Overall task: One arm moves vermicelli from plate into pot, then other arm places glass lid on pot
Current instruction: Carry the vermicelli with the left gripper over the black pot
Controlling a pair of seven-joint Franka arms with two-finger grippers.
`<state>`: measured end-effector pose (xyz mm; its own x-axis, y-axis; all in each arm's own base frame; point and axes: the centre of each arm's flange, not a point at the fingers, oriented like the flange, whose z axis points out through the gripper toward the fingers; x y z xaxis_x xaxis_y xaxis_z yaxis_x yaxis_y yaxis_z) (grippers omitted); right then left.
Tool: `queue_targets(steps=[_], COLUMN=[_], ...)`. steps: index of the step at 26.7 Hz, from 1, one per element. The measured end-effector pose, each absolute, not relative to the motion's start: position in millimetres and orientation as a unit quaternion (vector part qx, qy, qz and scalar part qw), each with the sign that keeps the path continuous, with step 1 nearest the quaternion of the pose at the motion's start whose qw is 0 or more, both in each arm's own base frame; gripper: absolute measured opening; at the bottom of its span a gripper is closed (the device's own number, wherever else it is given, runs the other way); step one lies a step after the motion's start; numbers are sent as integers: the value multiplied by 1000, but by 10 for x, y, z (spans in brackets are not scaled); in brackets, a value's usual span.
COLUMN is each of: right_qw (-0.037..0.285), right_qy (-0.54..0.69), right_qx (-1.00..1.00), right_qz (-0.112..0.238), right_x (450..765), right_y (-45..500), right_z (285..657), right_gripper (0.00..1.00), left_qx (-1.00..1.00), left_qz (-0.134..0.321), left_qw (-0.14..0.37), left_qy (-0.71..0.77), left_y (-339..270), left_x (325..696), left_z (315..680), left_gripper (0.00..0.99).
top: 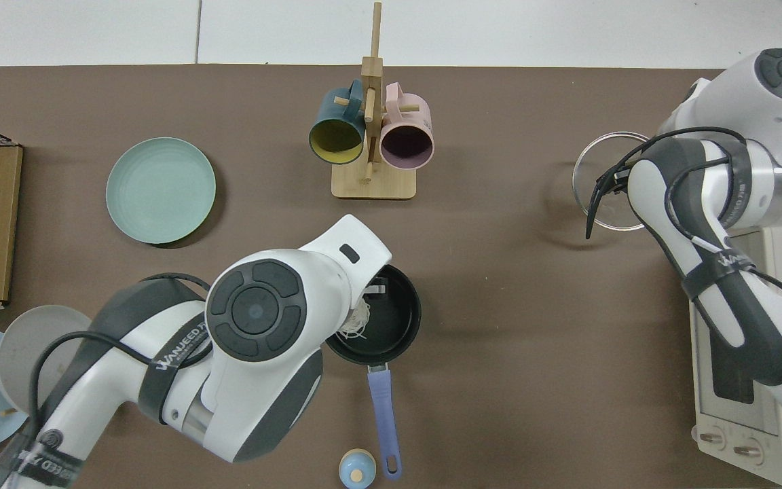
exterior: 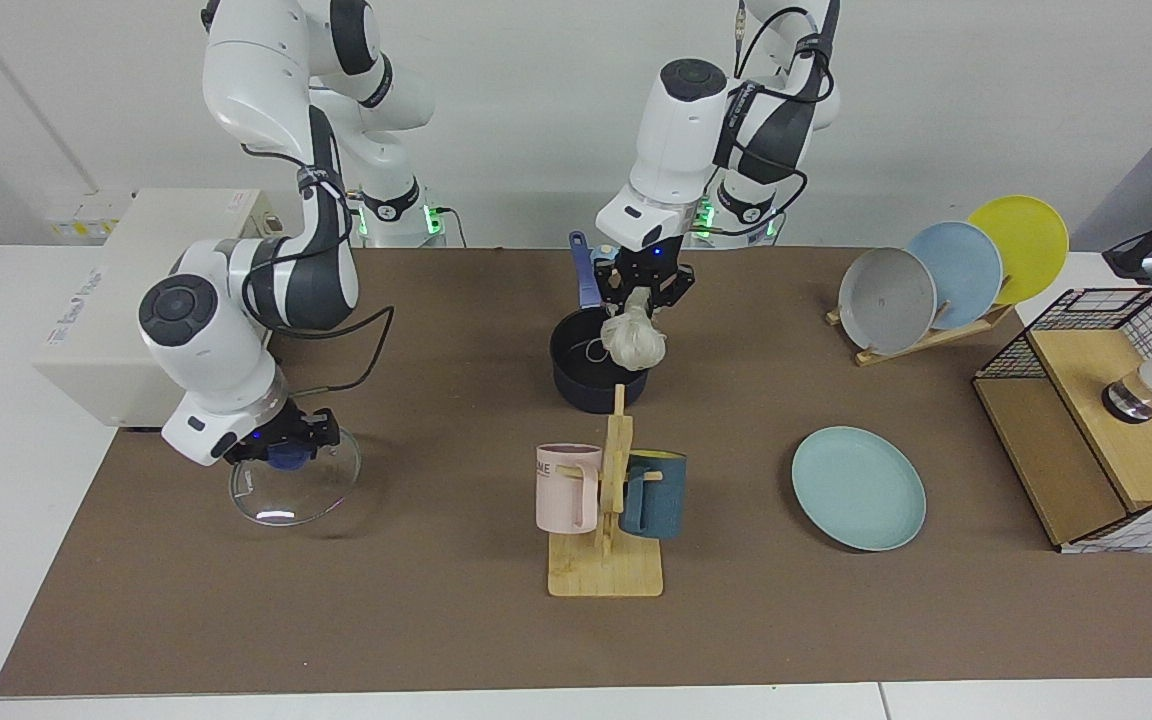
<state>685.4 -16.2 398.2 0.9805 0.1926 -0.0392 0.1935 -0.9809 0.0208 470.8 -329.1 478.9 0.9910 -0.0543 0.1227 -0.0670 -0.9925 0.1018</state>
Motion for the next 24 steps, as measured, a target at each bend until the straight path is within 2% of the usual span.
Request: queue_targets(steps=[8,13,17,20,24], right_qw=[-3,-14,-18,-22,-24], right_qy=[95,99,109,112,111], right_qx=[995,995,993,992,990], right_qz=[4,-2,-28,-58,-77], right_x=[6705,6622,6553,6479,6423], right_y=[-96,3,134,173,165], right_z=[4591,4730,4676,4633,4630], right_gripper=[498,498,498,498,498], left_qx=[996,997,997,997,997], left_qz=[56,52,41,37,37], left_qw=[53,39,35,37,38], left_qy=[-36,-52,-54,-54,-52], left_y=[-3325,-3472,-3558,-3566,-3558], left_x=[4617,4451,4374,4379,4393], left_z=[4514,4068,3841,3791,3781], left_gripper=[383,383,383,383,383])
